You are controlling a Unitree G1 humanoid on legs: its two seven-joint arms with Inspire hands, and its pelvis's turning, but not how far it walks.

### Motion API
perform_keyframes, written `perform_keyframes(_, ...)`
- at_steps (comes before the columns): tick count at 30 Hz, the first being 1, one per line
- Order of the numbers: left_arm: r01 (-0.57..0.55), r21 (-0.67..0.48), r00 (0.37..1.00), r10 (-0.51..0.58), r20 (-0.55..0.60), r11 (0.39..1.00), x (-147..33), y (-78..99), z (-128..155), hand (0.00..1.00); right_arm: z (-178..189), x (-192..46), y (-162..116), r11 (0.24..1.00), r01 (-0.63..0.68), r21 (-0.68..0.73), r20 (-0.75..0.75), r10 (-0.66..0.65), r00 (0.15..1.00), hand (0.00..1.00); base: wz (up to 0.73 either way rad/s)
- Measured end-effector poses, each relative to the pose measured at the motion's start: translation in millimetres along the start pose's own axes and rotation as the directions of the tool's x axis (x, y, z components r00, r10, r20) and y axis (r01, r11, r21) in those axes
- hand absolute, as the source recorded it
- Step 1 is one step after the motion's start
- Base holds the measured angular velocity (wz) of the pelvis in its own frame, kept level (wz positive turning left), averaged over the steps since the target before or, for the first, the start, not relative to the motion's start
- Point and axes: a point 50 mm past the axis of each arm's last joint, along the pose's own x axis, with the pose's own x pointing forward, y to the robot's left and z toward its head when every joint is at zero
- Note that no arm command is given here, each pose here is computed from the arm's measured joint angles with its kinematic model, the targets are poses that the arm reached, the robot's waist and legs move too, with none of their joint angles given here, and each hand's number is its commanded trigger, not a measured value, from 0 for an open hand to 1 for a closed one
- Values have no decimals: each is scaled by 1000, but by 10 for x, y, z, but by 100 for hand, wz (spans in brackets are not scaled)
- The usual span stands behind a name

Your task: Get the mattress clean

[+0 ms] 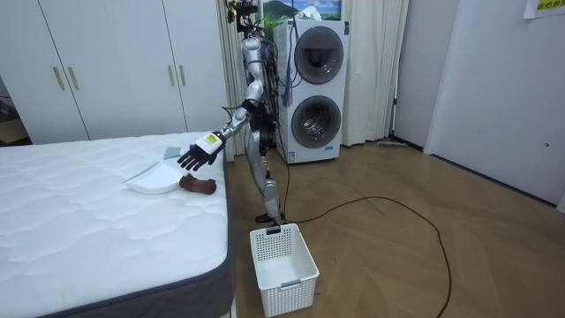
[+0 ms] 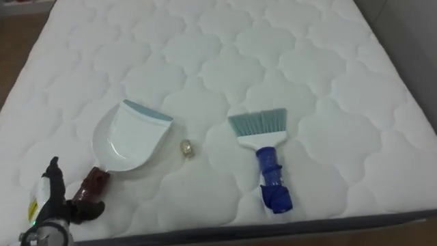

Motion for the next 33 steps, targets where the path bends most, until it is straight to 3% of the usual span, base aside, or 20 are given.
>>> perform_keyframes(19, 41, 14, 998, -40, -38, 999, 123, -78, 76, 0, 303, 25, -113, 999, 33, 43, 87, -36, 996, 0, 0)
perform_keyframes(33, 13, 17, 1000, -13, -17, 1000, 303, 56, 216, 0, 314, 30, -112, 997, 39, 68, 80, -45, 996, 0, 1)
